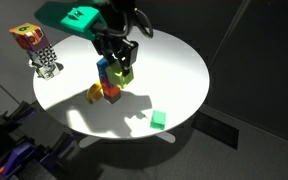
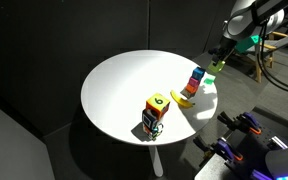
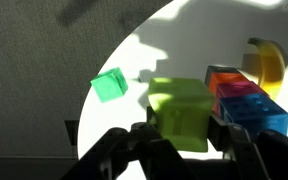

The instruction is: Put the yellow block onto the stack next to it

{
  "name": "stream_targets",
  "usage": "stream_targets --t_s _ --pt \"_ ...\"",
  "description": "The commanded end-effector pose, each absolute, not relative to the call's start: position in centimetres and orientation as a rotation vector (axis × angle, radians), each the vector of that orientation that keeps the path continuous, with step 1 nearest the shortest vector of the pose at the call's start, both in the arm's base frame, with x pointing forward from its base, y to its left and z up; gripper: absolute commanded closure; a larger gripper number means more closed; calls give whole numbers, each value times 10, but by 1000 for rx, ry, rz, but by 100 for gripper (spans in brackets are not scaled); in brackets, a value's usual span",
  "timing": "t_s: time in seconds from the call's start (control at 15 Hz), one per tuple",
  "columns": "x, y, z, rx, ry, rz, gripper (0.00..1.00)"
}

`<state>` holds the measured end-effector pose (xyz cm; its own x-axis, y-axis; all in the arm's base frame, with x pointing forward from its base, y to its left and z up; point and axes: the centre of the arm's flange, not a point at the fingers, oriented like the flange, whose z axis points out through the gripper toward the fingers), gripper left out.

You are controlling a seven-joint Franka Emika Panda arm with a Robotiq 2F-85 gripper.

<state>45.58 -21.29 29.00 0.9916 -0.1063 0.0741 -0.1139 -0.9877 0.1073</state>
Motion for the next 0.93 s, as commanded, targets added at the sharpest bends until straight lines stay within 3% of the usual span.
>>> stream_targets --t_s 0.0,0.87 --pt "447 -200 317 3041 -146 135 75" --pt "475 -158 325 3059 -58 124 75"
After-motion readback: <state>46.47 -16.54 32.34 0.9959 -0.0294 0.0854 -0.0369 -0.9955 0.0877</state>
